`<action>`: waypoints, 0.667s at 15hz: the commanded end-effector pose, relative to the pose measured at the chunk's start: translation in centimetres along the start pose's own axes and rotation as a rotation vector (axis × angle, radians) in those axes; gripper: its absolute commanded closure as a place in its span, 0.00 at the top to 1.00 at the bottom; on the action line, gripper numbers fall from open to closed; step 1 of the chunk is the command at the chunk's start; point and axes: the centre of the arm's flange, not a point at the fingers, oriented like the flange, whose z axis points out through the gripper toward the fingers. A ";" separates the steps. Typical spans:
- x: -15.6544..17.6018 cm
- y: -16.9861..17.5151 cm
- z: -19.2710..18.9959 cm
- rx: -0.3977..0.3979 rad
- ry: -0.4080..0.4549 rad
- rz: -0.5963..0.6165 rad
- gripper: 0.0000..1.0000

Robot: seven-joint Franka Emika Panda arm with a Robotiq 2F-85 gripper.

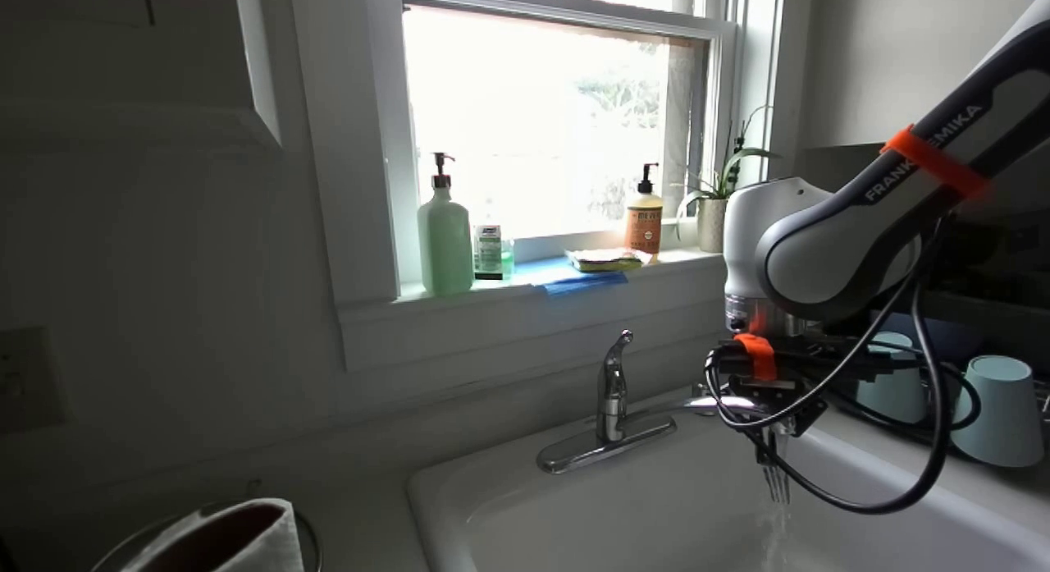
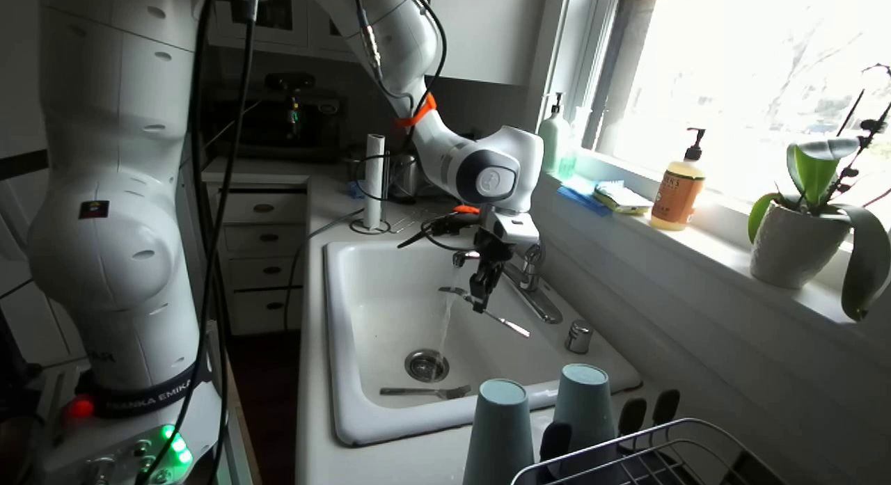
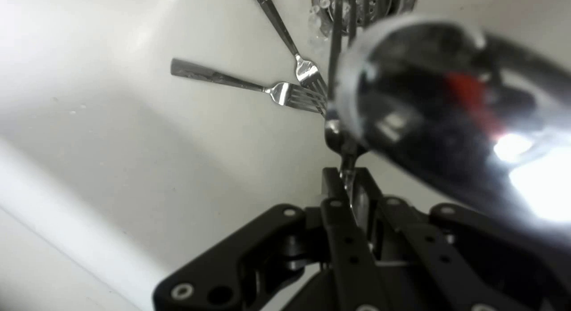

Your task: Turn the faucet on then rinse the fork under it

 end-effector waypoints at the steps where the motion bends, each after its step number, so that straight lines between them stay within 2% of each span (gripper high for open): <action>1: -0.9 0.9 -0.7 0.003 -0.002 0.037 0.03; 10: 1.9 2.7 -2.1 0.017 0.035 0.102 0.03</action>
